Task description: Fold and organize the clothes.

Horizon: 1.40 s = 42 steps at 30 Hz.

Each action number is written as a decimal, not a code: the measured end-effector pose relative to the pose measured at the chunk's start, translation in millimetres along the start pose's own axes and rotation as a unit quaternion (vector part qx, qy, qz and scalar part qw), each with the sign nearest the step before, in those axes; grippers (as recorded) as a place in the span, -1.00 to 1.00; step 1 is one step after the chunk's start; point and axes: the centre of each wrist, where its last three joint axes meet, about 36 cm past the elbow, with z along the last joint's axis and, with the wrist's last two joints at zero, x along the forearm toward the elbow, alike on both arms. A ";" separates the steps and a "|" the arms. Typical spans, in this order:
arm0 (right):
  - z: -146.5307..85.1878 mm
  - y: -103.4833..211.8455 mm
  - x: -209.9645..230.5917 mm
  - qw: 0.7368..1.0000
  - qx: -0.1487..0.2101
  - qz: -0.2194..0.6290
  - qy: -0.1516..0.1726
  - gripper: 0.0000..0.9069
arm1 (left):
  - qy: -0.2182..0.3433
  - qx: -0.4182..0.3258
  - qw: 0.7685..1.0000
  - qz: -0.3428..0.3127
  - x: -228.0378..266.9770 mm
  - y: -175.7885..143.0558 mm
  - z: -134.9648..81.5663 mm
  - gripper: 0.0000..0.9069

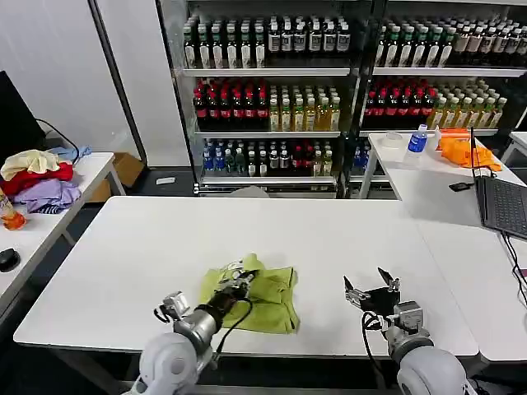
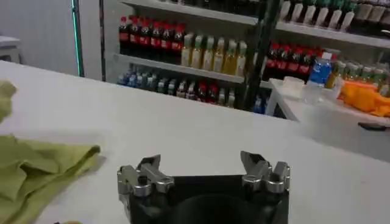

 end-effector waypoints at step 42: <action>-6.2 -1.7 12.1 1.000 0.007 0.001 -0.007 1.00 | 0.021 -0.059 0.992 -0.112 38.8 80.3 -6.2 1.00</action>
